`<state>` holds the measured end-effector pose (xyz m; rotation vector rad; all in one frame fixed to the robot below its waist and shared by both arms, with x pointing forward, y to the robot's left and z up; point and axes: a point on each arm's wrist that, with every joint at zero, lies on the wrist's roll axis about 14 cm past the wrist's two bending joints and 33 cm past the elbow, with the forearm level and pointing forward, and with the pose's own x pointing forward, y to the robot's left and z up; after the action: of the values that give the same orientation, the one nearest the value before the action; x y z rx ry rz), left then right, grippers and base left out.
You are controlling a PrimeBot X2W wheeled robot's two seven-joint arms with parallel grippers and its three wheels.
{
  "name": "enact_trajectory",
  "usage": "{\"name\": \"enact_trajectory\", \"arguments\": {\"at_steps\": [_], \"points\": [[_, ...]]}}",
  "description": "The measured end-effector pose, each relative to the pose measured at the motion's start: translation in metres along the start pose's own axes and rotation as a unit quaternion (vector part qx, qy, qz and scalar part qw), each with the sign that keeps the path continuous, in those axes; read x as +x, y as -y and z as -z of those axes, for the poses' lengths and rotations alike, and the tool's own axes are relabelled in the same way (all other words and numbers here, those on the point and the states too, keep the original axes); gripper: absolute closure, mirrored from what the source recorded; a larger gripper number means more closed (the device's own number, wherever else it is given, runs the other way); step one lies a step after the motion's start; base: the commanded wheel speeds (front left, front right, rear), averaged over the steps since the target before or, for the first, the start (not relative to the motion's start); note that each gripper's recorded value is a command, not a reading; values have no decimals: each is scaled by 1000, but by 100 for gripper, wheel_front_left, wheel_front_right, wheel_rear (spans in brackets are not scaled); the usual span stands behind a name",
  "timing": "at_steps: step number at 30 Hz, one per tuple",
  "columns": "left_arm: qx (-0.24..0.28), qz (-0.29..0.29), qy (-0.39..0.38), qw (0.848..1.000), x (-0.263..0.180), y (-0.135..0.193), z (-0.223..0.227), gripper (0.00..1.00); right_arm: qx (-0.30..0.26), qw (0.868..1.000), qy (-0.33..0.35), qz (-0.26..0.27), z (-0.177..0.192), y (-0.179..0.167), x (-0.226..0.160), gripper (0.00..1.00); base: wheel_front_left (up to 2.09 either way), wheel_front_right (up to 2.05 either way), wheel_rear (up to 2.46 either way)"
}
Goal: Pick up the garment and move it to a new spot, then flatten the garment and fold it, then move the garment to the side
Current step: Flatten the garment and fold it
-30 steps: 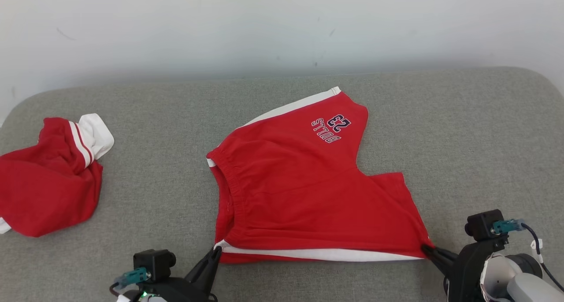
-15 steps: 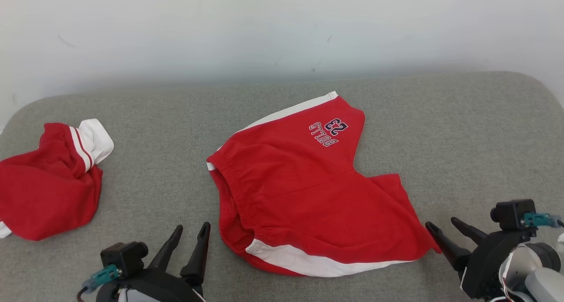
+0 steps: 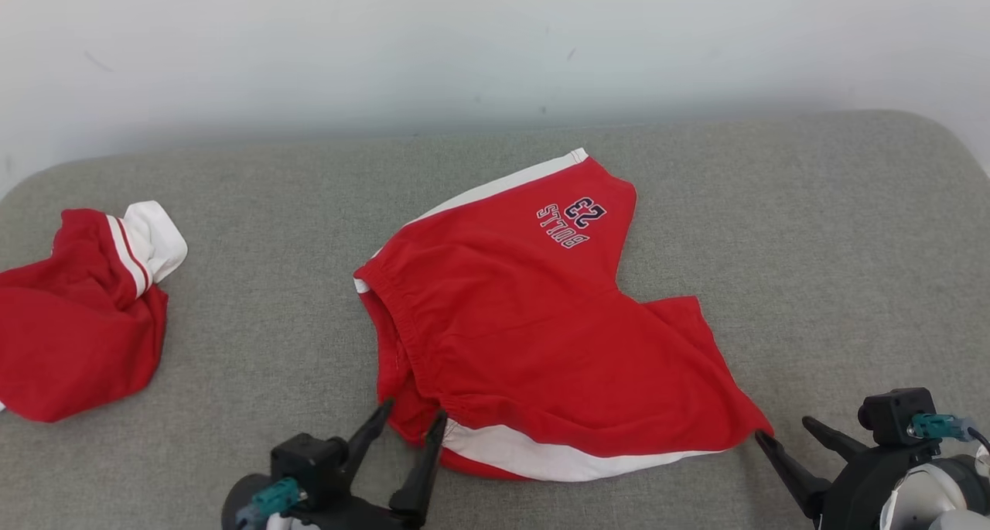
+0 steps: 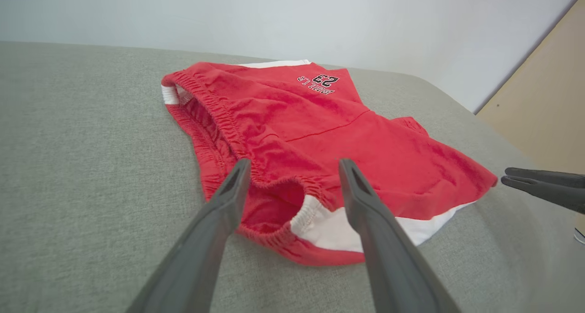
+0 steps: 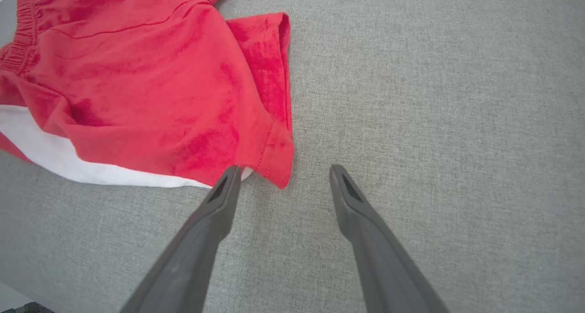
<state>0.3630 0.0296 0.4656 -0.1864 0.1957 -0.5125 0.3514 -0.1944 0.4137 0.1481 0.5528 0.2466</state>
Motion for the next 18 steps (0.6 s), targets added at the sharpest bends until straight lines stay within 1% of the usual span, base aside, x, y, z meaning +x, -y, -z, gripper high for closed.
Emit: {"name": "enact_trajectory", "arguments": {"at_steps": [4, 7, 10, 12, 14, 18], "points": [[10, 9, -15, 1000, 2, 7, 7, 0, -15, 1000, -15, 7, 7, 4, 1, 0, 0, 0, 0], [35, 14, -36, 999, 1, 7, 16, 0, -28, 999, -27, 7, 12, 2, 4, 0, 0, 0, 0], [46, 22, -60, 997, 0, 10, 26, 0, -31, 999, -32, 7, 15, 0, 5, 0, 0, 0, 0], [58, 21, -68, 996, 2, 7, 28, 0, -39, 998, -39, 5, 17, -2, 7, 0, 0, 0, 0], [82, 19, -76, 994, 5, 2, 30, 0, -43, 998, -36, 4, 14, -3, 10, 0, 0, 0, 0], [101, 21, -89, 991, 7, 0, 34, 0, -45, 998, -36, 4, 14, -5, 12, 0, 0, 0, 0]]}}
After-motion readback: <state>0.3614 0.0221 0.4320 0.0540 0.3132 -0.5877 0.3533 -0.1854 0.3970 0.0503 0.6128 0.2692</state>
